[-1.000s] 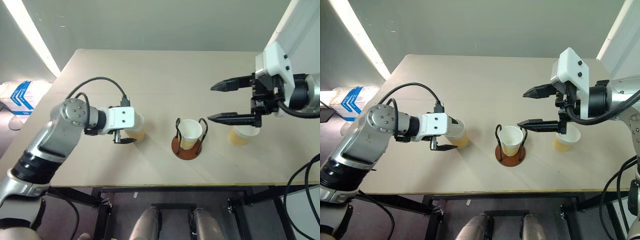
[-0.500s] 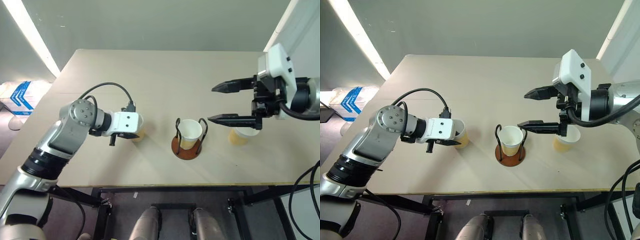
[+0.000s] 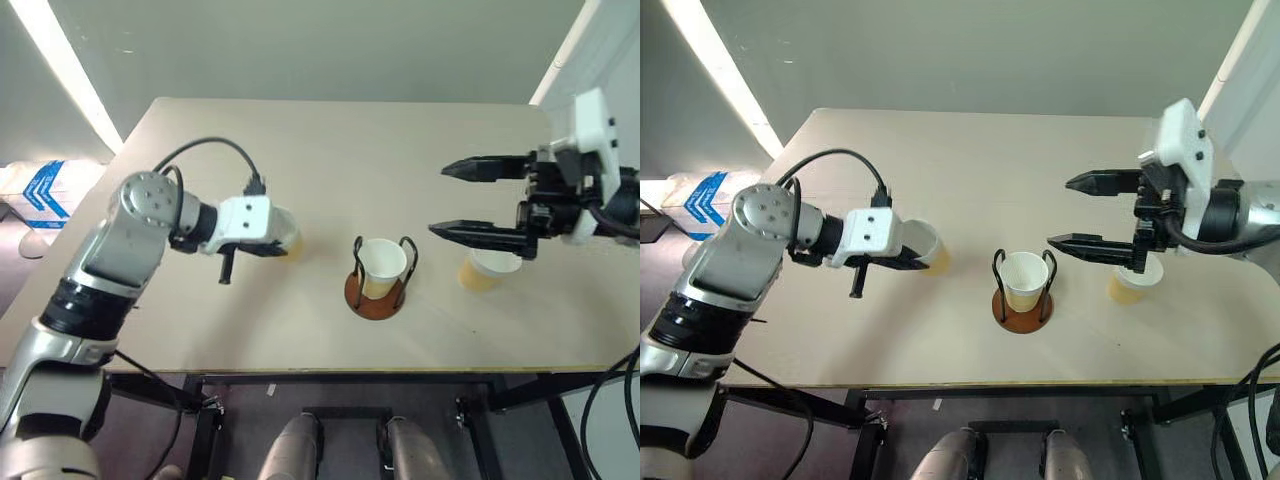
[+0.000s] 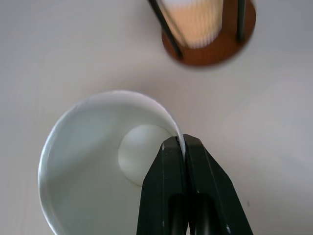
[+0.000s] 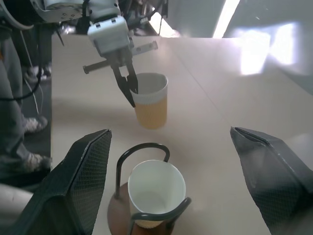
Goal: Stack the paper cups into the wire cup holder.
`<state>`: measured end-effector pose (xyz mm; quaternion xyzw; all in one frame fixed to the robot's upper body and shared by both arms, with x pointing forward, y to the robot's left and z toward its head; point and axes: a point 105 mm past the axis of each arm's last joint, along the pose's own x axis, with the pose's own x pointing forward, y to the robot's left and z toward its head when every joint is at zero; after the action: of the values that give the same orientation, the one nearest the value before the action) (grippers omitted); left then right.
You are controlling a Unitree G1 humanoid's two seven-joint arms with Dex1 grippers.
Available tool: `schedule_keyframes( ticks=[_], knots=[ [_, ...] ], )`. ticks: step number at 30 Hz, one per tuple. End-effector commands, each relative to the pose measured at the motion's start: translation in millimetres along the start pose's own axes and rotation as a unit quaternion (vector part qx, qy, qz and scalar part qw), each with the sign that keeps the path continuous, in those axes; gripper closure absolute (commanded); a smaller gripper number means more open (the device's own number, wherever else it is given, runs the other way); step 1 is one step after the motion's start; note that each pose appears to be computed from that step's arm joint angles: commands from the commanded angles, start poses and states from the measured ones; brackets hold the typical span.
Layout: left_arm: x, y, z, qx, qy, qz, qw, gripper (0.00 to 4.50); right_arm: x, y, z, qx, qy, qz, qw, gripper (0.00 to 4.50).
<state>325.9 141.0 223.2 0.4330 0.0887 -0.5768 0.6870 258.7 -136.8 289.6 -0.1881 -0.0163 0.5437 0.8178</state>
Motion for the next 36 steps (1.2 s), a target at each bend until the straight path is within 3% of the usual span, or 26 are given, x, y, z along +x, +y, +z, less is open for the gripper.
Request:
schedule_keyframes(
  ticks=[1, 9, 13, 28, 36],
  knots=[
    [-16.9, 10.5, 24.5, 0.025, -0.035, 0.002, 0.999, 4.49, -11.8, 5.8, 13.6, -0.028, -0.038, -0.013, 0.999, 0.38],
    [-26.8, 23.0, 60.4, 0.067, -0.088, -0.047, 0.993, 4.49, -15.8, 28.5, 9.2, -0.006, -0.046, 0.013, 0.999, 0.38],
    [-25.1, 28.3, 66.8, 0.093, -0.088, -0.061, 0.99, 4.49, -16.4, 35.7, 4.4, 0.005, -0.037, 0.015, 0.999, 0.38],
    [12.3, 28.5, 122.1, 0.169, -0.168, -0.164, 0.957, 4.49, -25.4, 44.9, 3.3, 0.006, -0.029, -0.042, 0.999, 0.38],
    [45.2, 17.9, 119.8, 0.207, -0.15, -0.206, 0.945, 4.49, -30.2, 47.1, 3.3, 0.008, -0.021, -0.06, 0.998, 0.38]
  ],
)
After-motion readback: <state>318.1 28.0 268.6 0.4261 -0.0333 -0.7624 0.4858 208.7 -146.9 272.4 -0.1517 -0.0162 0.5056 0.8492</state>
